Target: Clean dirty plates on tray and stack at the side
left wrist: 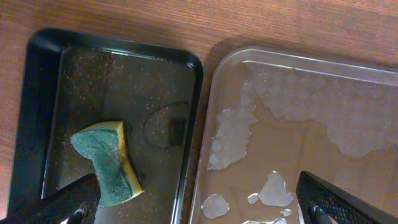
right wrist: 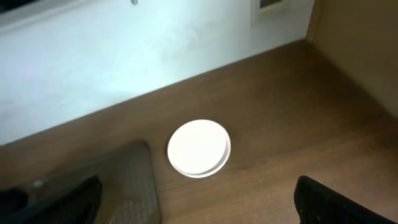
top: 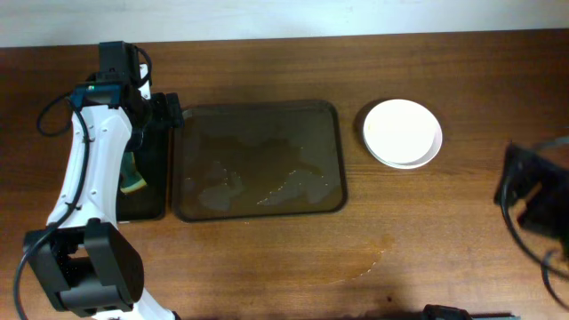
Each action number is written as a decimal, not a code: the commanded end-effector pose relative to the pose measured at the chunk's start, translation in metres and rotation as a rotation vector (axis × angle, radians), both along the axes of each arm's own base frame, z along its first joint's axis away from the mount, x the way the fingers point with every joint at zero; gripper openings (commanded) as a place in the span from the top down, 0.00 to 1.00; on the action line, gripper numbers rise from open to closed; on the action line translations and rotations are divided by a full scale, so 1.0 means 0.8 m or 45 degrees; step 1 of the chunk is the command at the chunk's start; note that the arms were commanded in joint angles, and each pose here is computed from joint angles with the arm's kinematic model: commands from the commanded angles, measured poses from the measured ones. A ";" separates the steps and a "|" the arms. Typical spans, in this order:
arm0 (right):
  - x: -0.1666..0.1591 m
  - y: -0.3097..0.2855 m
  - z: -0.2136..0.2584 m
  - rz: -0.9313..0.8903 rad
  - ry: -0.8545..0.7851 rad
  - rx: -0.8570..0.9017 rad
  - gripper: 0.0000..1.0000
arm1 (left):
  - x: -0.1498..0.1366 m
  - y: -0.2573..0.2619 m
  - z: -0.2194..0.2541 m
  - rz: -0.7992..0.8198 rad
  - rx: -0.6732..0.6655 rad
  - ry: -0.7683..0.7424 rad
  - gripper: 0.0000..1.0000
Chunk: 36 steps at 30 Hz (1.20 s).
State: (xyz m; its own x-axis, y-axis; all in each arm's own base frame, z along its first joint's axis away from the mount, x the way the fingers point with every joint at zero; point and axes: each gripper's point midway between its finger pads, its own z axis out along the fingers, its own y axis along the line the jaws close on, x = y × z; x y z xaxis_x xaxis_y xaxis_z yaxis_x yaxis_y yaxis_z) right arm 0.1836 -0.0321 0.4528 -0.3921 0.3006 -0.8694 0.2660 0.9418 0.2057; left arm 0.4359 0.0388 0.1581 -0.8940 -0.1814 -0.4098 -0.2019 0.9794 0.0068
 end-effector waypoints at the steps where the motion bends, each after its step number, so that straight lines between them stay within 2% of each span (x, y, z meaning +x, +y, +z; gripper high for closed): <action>1: -0.030 -0.008 0.013 -0.064 -0.071 -0.065 0.02 | 0.002 0.000 0.008 0.002 -0.008 -0.021 0.01; 3: -0.035 -0.011 0.013 -0.088 -0.083 -0.078 0.02 | 0.002 0.000 0.008 0.002 -0.008 -0.021 0.01; 5: -0.019 -0.015 0.014 -0.090 -0.126 -0.086 0.02 | 0.002 0.000 0.008 0.002 -0.008 -0.021 0.01; 9: 0.048 -0.017 -0.031 -0.017 -0.269 -0.127 0.02 | 0.002 0.000 0.008 0.002 -0.008 -0.021 0.01; 10: 0.065 -0.012 -0.057 0.026 -0.356 -0.129 0.01 | 0.002 0.000 0.008 0.002 -0.008 -0.021 0.01; 13: 0.079 0.001 -0.120 0.112 -0.502 -0.134 0.02 | 0.002 0.000 0.008 0.002 -0.008 -0.021 0.01; 19: 0.081 0.023 -0.267 0.172 -0.657 -0.150 0.02 | 0.002 0.000 0.008 0.002 -0.008 -0.021 0.01; 24: 0.081 0.023 -0.338 0.168 -0.618 -0.145 0.02 | 0.002 0.000 0.008 0.002 -0.008 -0.021 0.01; 26: 0.079 0.024 -0.373 0.173 -0.476 -0.124 0.02 | 0.002 0.000 0.008 0.002 -0.008 -0.021 0.01; 36: 0.079 0.024 -0.380 0.174 -0.446 -0.121 0.02 | 0.002 0.000 0.008 0.002 -0.008 -0.021 0.01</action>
